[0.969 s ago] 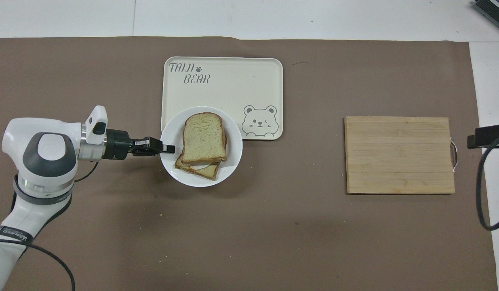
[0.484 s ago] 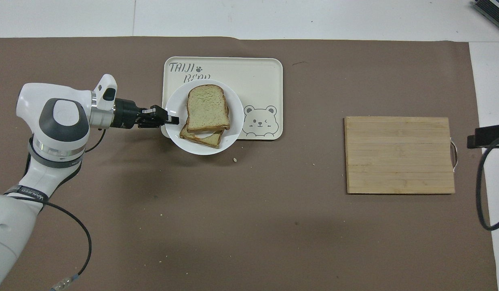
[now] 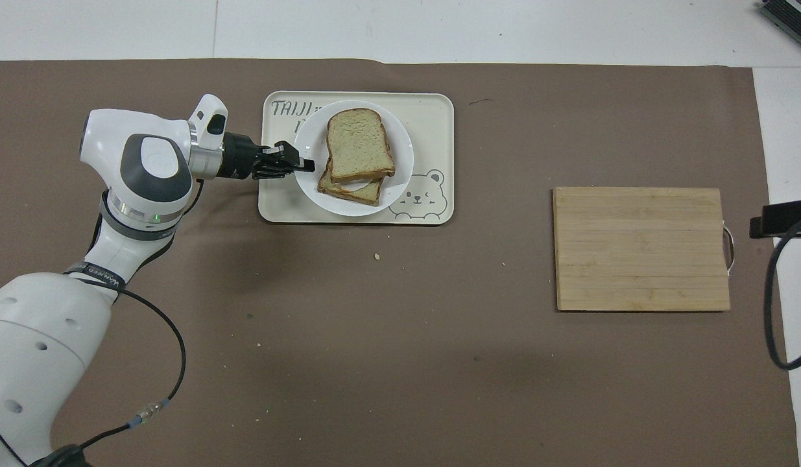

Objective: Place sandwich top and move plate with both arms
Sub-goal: 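Slide the plate with the left gripper onto the bear tray, then open the left gripper and withdraw it from the plate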

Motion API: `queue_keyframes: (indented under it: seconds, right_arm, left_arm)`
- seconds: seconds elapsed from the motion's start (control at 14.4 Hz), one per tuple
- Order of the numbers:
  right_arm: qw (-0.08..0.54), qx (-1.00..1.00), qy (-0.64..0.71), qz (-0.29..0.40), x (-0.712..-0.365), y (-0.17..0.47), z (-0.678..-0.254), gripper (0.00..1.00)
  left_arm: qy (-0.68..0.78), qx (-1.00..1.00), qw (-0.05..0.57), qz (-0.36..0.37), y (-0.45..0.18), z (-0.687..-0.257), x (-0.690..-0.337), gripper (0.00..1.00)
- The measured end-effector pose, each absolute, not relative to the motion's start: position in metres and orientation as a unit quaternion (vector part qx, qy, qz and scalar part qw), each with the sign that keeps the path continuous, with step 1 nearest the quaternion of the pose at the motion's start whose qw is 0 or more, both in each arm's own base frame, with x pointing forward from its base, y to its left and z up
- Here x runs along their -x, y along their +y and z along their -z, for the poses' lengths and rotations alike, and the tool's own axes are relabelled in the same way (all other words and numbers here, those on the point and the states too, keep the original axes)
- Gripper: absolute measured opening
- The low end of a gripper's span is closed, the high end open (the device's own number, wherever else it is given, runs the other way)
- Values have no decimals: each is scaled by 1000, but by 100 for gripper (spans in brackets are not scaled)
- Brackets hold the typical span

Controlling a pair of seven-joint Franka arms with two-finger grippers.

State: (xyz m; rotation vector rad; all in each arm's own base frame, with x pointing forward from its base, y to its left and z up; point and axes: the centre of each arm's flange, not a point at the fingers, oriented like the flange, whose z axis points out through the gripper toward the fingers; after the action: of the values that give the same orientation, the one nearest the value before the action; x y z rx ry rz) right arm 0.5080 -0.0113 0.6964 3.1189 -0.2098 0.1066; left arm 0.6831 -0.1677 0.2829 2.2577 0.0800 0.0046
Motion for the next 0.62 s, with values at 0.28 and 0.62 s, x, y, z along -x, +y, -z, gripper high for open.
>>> queue_keyframes:
  seconds: [0.28, 0.62]
  right_arm:
    - [7, -997, -67, -34, -508, -11, -696, 100]
    - [7, -997, -67, -34, -508, -11, -696, 100]
  left_arm:
    - [36, -909, 415, -8, -172, -275, -685, 7]
    - [35, -912, 408, -13, -171, -272, -687, 48]
